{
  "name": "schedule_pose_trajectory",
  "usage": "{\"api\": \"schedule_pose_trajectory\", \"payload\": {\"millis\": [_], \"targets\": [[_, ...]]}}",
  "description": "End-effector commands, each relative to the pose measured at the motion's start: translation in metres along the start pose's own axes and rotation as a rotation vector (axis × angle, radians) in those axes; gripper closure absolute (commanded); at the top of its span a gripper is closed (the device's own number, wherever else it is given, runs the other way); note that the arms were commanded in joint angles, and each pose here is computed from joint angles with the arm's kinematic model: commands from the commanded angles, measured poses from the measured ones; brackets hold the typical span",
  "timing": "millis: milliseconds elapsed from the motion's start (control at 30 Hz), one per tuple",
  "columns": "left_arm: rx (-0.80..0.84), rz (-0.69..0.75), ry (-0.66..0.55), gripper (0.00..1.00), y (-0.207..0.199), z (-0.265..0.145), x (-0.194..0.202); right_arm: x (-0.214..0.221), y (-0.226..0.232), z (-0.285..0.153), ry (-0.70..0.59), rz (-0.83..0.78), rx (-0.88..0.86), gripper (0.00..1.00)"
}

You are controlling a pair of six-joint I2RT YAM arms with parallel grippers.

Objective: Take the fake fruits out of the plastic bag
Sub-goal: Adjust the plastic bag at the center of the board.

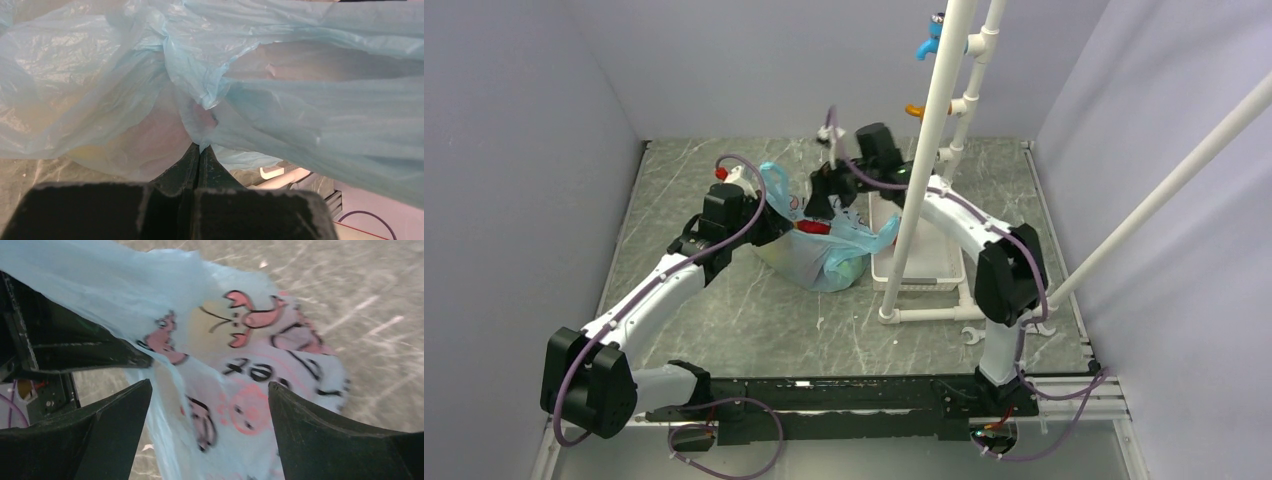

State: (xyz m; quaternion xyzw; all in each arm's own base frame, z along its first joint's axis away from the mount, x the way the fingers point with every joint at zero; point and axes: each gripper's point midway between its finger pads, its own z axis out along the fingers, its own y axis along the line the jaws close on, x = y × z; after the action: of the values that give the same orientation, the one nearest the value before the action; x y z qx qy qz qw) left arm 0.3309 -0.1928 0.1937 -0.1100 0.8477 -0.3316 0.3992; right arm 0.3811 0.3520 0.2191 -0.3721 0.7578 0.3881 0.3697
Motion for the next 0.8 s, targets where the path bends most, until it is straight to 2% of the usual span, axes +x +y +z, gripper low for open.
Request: {"api": "schedule_pose_trajectory", "payload": {"millis": [0,67,267,400,533,633,767], "targets": [[0.059,0.046,-0.012,1.0,-0.018,-0.008,-0.011,0.002,0.021,0.024,0.05,-0.106,0.015,0.14],[0.064,0.045,-0.003,1.0,-0.018,-0.008,-0.01,0.007,0.022,0.033,0.051,-0.102,-0.003,0.18],[0.077,0.049,0.012,1.0,-0.018,-0.012,-0.008,0.017,0.0,0.042,0.036,-0.115,0.105,0.24],[0.074,0.054,0.018,1.0,-0.016,-0.016,-0.006,0.022,-0.006,0.045,0.043,-0.118,0.116,0.26],[0.07,0.053,0.032,1.0,-0.013,-0.019,-0.002,0.031,-0.008,0.052,0.068,-0.107,0.108,0.43],[0.039,0.042,0.048,1.0,-0.005,-0.023,0.002,0.023,-0.01,0.054,0.02,-0.098,0.135,0.54],[-0.04,0.015,0.088,1.0,0.013,-0.035,0.018,-0.002,-0.016,0.056,-0.081,-0.05,0.18,0.85]]}}
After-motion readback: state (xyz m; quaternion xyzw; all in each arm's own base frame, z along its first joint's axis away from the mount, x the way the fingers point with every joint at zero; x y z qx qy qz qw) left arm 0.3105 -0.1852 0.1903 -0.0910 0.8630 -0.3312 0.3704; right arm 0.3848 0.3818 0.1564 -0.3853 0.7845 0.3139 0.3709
